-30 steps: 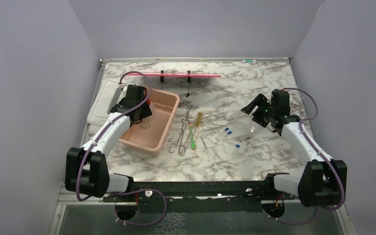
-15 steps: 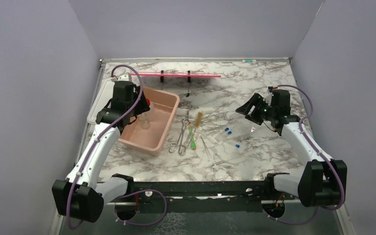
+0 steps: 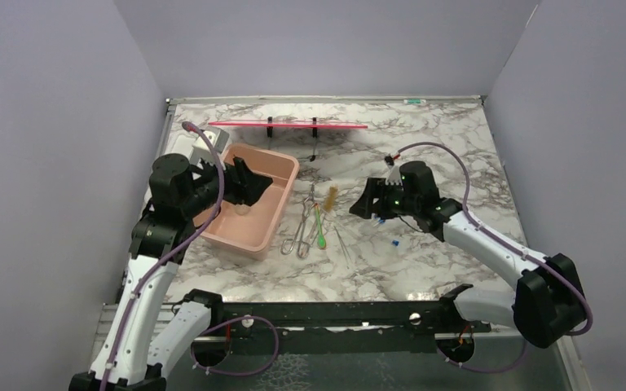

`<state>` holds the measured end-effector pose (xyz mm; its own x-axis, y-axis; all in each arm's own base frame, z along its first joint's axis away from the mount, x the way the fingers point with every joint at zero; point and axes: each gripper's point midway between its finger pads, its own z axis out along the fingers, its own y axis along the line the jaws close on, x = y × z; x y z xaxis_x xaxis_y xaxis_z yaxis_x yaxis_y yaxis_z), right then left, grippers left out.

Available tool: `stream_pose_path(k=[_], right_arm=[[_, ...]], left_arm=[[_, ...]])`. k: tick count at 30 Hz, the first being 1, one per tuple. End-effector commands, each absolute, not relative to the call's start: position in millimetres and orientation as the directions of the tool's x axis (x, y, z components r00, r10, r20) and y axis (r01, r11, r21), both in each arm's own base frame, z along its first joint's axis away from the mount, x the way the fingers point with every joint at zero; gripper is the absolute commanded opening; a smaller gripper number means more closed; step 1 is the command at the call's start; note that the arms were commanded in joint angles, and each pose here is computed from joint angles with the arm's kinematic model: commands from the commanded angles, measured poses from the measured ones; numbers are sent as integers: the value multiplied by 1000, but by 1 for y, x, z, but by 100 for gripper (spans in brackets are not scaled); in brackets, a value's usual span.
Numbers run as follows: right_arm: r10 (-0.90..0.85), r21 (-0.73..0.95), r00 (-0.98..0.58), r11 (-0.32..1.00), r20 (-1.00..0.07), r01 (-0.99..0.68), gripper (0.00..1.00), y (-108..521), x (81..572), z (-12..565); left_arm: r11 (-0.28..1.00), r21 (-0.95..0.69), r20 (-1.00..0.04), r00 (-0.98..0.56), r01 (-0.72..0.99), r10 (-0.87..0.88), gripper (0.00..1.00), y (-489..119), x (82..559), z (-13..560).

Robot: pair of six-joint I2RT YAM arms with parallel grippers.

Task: Organize the chemistry lab equipment

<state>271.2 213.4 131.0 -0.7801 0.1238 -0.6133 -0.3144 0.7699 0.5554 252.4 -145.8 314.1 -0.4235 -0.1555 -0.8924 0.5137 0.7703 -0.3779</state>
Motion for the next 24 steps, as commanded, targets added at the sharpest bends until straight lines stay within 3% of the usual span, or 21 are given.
stream_pose_path(k=[1,6,21,24], right_arm=[[37,422,-700,819,-714,-388,70,228,277,117],[-166,221,-679,868,-715,-445,67,249,272,80],[-315,79,-646,860,-696,-505,62,290,299,45],[-350,64,-643,846,-682,-529,53,298,301,39]], left_arm=[[715,-314,-939,-313,624,-139,71,-151,228,330],[770,-300,-943,-299,563,-148,74,-137,222,323],[822,-280,-939,-319,496,-127,78,-124,218,303],[823,-279,-939,-320,494,-127,79,-124,218,304]])
